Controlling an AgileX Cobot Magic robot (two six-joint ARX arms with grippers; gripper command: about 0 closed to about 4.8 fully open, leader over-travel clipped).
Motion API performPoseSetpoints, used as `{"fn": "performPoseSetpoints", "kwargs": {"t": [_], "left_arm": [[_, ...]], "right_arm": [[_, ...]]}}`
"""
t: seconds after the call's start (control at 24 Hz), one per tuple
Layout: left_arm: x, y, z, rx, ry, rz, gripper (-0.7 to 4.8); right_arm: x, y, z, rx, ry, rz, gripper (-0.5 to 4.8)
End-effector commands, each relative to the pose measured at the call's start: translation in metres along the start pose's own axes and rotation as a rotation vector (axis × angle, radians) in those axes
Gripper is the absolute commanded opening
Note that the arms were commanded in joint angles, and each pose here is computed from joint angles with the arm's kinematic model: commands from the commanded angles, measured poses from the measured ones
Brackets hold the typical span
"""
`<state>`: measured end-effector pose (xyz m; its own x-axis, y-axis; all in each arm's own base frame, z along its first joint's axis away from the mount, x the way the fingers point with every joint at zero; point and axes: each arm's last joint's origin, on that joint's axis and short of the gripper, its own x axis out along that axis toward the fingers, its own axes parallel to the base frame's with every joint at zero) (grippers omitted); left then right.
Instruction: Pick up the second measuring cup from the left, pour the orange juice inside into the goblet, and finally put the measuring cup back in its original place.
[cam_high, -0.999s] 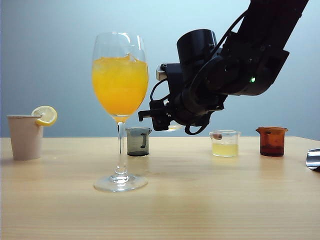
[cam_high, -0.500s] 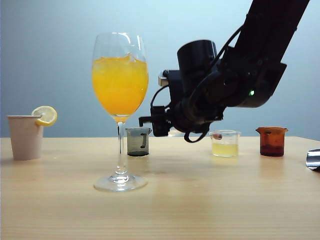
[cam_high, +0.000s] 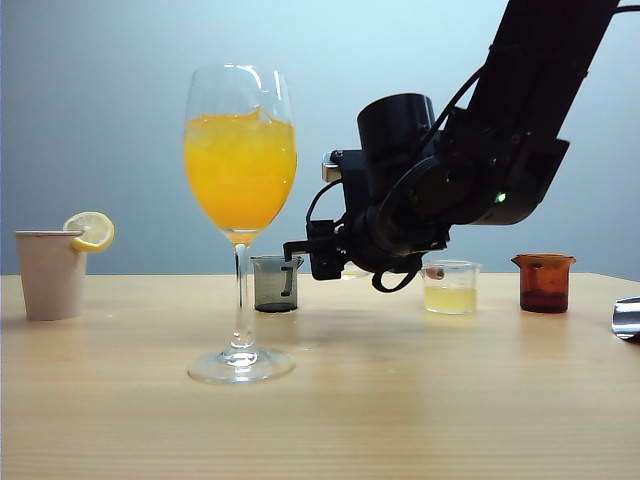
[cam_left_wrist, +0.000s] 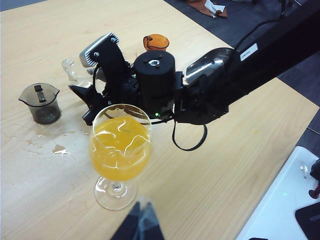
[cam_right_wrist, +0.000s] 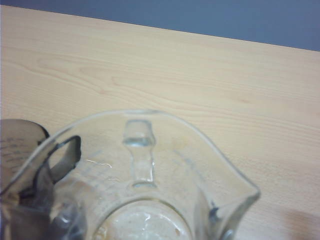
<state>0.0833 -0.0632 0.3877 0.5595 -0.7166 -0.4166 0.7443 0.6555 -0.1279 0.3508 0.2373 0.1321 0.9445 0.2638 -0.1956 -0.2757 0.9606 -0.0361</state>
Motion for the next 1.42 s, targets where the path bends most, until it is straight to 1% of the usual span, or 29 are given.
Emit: {"fn": "performPoseSetpoints", "kwargs": {"t": [0.04, 0.75, 1.08, 1.42], "left_arm": [[-0.002, -0.001, 0.003, 0.01, -0.02, -0.007, -0.06], [-0.002, -0.001, 0.003, 0.011, -0.02, -0.007, -0.06], [-0.002, -0.001, 0.003, 0.01, -0.019, -0.007, -0.06], [-0.001, -0.001, 0.003, 0.01, -0.019, -0.007, -0.06]], "right_arm": [[0.003, 0.002, 0.006, 0.017, -0.036, 0.003, 0.48], [0.02, 0.006, 0.002, 0.018, -0.037, -0.001, 0.48], [0.024, 0.006, -0.011, 0.024, -0.011, -0.002, 0.48], [0.027, 0.006, -0.016, 0.021, 0.0, -0.001, 0.48]]}}
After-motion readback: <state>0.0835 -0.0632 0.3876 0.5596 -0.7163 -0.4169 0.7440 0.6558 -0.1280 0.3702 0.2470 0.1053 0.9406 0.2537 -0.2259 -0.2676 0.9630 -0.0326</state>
